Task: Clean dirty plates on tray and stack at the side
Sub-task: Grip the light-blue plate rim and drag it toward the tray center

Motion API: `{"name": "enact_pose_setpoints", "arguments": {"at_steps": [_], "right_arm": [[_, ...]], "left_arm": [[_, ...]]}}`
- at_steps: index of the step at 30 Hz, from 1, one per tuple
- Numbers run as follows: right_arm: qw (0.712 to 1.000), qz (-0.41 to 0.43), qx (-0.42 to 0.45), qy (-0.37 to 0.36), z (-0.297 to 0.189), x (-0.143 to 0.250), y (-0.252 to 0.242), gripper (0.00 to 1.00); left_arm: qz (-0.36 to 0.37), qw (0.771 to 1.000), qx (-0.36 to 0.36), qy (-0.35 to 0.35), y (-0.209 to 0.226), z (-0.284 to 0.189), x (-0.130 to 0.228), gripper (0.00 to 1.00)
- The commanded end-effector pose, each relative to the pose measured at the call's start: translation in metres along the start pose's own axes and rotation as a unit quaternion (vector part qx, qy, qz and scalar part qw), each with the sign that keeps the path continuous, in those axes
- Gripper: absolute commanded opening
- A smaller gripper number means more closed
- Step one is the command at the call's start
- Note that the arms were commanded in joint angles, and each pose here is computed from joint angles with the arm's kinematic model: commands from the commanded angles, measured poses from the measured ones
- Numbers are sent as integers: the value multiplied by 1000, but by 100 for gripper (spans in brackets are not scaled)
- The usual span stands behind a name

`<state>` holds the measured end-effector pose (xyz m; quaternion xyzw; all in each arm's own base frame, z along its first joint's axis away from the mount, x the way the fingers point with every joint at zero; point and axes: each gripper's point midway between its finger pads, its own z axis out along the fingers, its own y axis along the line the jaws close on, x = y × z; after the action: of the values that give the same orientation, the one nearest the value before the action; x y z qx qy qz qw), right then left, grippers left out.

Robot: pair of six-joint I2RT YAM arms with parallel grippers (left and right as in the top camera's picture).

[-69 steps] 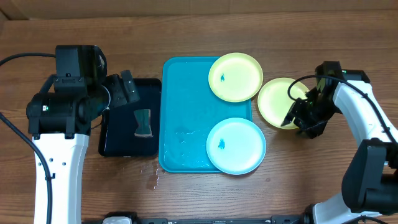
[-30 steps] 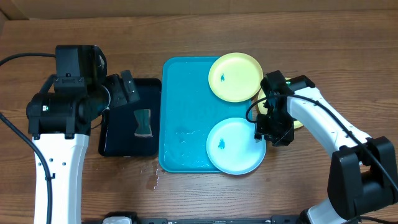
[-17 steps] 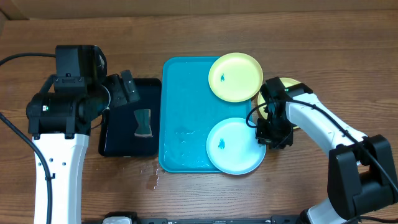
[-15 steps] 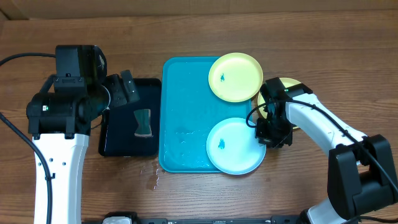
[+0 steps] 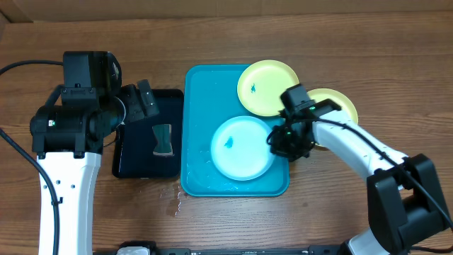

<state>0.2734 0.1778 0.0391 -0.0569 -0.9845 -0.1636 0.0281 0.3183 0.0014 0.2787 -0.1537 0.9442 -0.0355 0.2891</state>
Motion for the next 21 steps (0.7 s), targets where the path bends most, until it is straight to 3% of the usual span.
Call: {"name": "enact_pose_setpoints", "arguments": {"at_steps": [1,13,21], "right_arm": [[1000,-22,-18,-9,2,6,24,4],[989,60,48,-126,7,-15,33,4],[987,60,35,-148,5,-25,40,5]], "left_arm": [[-9,1000,-1,-8,1,-4,-3,100],[-9,1000,-1,-8,1,-4,-3,100],[-9,1000,-1,-8,1,-4,-3,100]]}}
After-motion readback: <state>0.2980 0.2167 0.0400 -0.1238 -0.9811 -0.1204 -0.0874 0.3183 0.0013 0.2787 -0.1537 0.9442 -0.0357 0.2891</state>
